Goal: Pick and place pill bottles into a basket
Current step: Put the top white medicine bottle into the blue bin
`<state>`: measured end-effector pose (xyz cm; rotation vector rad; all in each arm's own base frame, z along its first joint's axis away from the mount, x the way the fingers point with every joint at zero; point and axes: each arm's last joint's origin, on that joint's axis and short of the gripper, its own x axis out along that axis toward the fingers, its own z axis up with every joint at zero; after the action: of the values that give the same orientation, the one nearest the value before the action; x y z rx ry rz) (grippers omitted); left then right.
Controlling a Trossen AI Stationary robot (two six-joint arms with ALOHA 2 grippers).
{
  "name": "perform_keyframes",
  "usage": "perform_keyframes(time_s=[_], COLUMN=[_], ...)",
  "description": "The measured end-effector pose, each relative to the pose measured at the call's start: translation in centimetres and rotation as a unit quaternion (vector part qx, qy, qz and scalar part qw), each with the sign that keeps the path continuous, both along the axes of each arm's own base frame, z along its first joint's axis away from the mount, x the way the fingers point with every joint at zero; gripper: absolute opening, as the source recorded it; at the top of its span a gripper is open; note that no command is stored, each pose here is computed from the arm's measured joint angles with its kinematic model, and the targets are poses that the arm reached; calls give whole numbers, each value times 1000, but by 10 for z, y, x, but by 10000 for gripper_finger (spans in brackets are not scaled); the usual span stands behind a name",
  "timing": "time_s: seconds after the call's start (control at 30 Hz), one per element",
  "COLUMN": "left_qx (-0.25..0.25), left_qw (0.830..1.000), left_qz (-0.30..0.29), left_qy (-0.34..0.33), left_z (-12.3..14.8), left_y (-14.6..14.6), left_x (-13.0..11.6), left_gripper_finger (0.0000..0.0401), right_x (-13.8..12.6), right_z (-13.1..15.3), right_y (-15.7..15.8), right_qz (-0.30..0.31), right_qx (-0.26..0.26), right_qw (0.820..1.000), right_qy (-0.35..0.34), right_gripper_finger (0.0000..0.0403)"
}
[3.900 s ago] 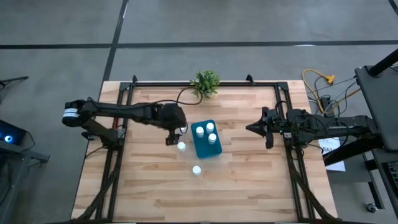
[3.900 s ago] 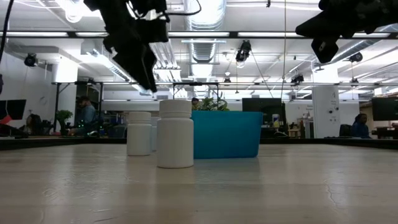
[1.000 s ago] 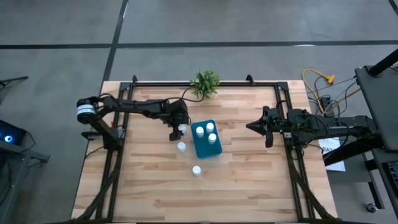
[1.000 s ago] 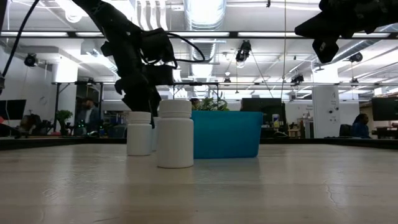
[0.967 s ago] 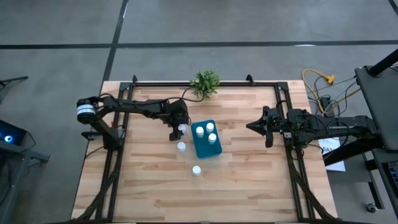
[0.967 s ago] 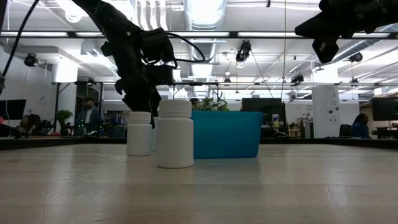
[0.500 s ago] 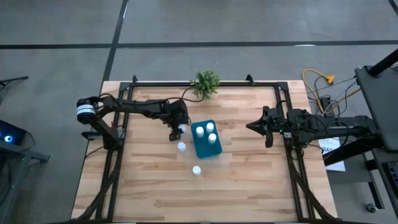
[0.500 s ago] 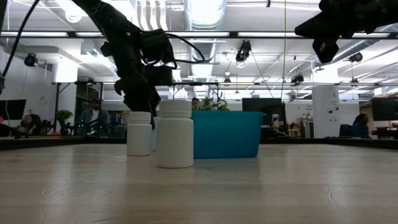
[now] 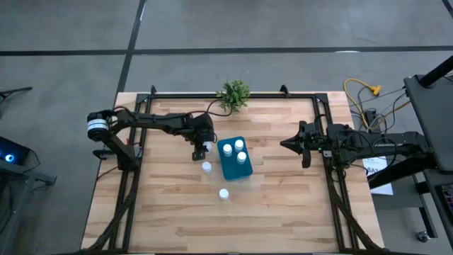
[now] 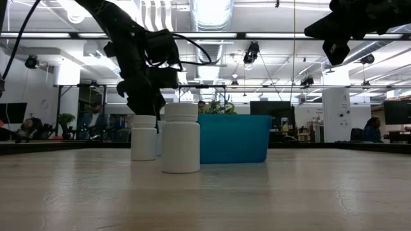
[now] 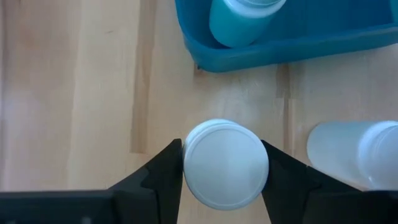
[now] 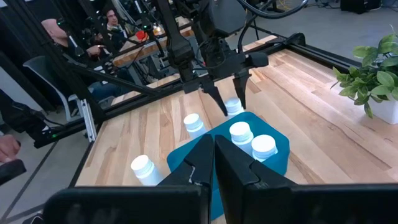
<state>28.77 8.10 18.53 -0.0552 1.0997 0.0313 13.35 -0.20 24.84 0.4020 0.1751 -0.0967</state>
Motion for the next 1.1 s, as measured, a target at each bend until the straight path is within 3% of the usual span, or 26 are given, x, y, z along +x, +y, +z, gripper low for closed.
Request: perform_keyframes(time_s=[0.53,0.87,1.1], left_qx=[3,3,-7], left_qw=[1000,996,991], left_qz=[3,-6,-25], left_qy=[3,-94,-129], left_z=[36,93,113], left_y=[2,1,-10], left_x=[7,10,16], left_gripper_finger=[155,155,155], right_x=[0,0,0], right_z=[0,0,0], right_y=[0,0,0], right_qz=[0,0,1], right_qx=[-1,-3,-4], right_qw=[1000,1000,1000], right_qy=[0,0,0], right_gripper_finger=[8,8,8])
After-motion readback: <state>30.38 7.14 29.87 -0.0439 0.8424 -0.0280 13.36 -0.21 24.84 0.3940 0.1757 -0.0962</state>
